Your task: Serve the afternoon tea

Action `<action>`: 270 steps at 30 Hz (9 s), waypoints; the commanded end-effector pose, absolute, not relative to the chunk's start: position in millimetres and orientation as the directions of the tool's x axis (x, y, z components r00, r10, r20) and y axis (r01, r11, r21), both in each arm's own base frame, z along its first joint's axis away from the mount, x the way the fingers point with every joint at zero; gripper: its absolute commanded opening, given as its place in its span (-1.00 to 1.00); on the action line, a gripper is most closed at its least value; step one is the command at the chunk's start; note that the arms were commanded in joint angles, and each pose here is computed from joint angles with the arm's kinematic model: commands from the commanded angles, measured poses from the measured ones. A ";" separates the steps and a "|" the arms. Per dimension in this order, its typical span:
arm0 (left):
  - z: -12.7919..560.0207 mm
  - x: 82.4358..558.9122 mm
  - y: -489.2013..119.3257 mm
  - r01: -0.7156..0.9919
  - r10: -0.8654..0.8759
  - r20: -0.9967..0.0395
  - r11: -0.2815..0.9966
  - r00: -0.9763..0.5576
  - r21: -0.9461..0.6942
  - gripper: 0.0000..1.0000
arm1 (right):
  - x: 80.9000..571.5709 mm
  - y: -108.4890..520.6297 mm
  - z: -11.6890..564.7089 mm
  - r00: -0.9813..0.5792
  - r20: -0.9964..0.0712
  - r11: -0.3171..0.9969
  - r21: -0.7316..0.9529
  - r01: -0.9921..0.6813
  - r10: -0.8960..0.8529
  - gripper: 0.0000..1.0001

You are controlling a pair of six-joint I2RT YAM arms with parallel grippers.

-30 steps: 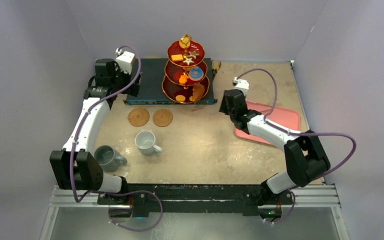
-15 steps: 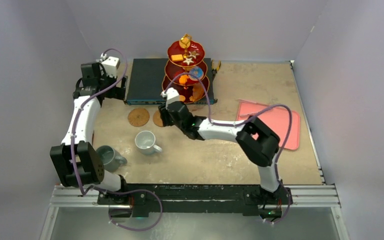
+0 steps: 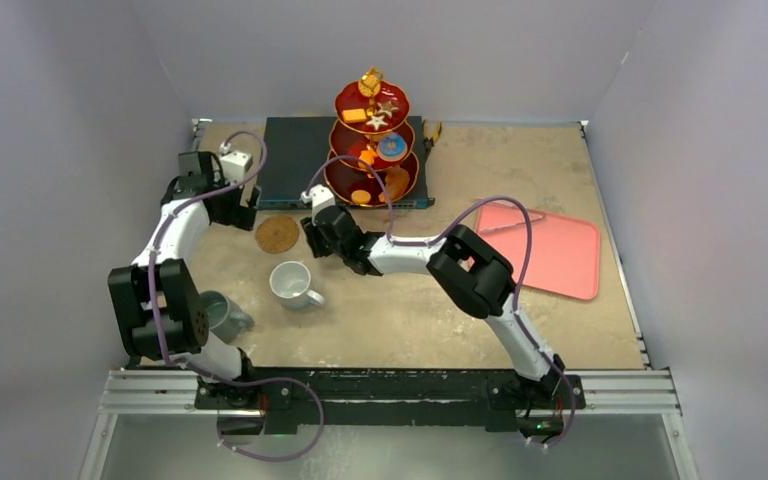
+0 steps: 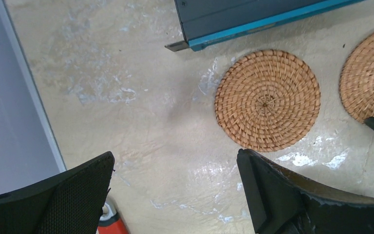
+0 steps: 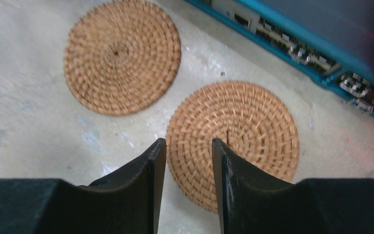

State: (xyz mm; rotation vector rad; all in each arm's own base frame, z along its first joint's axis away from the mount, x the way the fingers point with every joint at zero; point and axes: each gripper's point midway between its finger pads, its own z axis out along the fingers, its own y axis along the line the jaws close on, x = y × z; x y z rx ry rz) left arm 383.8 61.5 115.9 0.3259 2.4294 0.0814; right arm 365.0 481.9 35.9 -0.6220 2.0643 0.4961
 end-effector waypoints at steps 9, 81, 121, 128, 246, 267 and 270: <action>87.5 396.8 58.5 0.311 0.366 -0.649 0.928 -0.667 0.203 0.98 | 326.4 411.9 -6.2 -0.606 -0.768 0.875 0.131 -0.465 -0.208 -0.31; 162.4 380.1 -74.5 0.586 0.442 -0.729 0.808 -0.523 0.070 0.64 | 167.8 430.7 128.3 -0.142 -0.962 0.266 0.078 -0.961 -0.232 0.07; 121.7 227.8 135.7 0.664 0.643 -0.346 0.744 -0.683 0.073 0.55 | 204.0 436.3 184.4 -0.041 -0.965 0.514 -0.101 -0.852 -0.258 -1.00; 129.7 217.3 121.7 0.692 0.653 -0.368 0.721 -0.661 0.038 0.58 | 217.6 377.6 186.4 -0.103 -0.980 0.649 -0.034 -0.760 -0.171 -1.00; 60.6 256.9 -0.3 0.699 0.614 -0.467 0.715 -0.636 -0.013 -1.00 | 162.1 482.2 149.3 -0.035 -0.981 0.265 -0.017 -0.964 -0.190 0.12; 111.0 275.3 -10.3 0.688 0.572 -0.542 0.725 -0.616 -0.016 0.52 | 182.5 542.0 79.1 0.063 -0.917 0.136 -0.125 -0.983 -0.393 -0.03; 129.1 283.4 -10.3 0.670 0.535 -0.574 0.741 -0.620 -0.033 0.62 | 188.5 544.9 69.9 0.051 -0.901 0.138 -0.122 -0.983 -0.431 -0.05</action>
